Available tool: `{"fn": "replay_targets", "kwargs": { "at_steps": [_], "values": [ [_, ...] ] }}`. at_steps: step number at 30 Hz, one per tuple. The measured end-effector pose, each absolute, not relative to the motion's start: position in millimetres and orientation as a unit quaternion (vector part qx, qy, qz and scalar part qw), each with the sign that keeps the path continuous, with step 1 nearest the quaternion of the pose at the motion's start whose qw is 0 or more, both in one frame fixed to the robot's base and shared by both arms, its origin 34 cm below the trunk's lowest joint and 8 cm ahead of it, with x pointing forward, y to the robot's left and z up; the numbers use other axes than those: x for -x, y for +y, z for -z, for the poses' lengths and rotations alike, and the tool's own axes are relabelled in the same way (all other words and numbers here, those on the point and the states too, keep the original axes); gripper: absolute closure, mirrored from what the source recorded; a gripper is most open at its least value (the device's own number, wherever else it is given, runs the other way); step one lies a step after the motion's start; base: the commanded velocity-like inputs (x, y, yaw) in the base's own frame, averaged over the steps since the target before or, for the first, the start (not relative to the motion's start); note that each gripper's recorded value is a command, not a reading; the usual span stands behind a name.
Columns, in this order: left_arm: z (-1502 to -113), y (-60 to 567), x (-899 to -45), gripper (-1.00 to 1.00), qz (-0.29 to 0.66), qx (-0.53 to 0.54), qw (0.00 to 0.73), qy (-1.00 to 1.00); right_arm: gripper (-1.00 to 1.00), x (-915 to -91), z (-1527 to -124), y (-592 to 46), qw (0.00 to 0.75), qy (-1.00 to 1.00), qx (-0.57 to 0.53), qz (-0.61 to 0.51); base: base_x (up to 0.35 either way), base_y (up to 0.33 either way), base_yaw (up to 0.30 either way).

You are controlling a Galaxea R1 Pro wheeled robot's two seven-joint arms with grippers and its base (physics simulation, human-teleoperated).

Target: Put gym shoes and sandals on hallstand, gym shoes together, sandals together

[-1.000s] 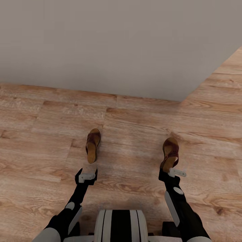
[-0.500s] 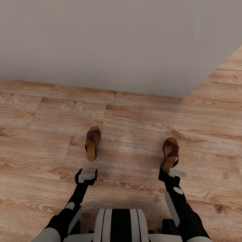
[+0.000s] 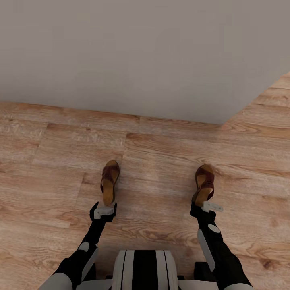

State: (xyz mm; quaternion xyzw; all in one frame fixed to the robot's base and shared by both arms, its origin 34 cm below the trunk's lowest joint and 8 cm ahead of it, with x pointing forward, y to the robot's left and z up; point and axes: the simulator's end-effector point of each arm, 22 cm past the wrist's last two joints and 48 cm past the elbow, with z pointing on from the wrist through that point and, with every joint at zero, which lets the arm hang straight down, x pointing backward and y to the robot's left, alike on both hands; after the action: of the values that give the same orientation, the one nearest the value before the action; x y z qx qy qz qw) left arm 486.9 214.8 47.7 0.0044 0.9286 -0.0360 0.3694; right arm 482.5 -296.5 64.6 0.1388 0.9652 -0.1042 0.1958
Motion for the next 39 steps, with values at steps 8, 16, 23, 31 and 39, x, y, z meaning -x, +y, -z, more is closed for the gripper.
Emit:
{"fn": "replay_targets", "kwargs": {
  "at_steps": [8,16,23,31,39],
  "values": [
    [-46.6,214.7,-486.0,-1.00,0.036,-0.004,0.368,0.929,1.00,-484.4,-65.1,-296.8,0.198,0.965,-0.139,0.104,0.029,0.000,0.000],
    [-45.7,214.7,-484.9,-1.00,0.036,-0.004,0.367,0.929,1.00,-484.2,-64.7,-297.2,0.198,0.965,-0.139,0.104,0.100,0.000,0.000],
    [-44.6,215.0,-483.6,-1.00,0.036,-0.004,0.366,0.930,1.00,-482.9,-63.6,-297.0,0.197,0.965,-0.139,0.105,0.016,0.000,0.000],
    [-43.9,214.8,-483.4,1.00,0.036,-0.004,0.366,0.930,1.00,-481.4,-62.4,-297.0,0.195,0.965,-0.139,0.105,0.000,0.000,0.000],
    [-42.9,215.0,-482.4,1.00,0.036,-0.003,0.365,0.930,1.00,-480.4,-61.4,-297.0,0.194,0.966,-0.138,0.105,0.000,0.000,0.000]
  ]
}}
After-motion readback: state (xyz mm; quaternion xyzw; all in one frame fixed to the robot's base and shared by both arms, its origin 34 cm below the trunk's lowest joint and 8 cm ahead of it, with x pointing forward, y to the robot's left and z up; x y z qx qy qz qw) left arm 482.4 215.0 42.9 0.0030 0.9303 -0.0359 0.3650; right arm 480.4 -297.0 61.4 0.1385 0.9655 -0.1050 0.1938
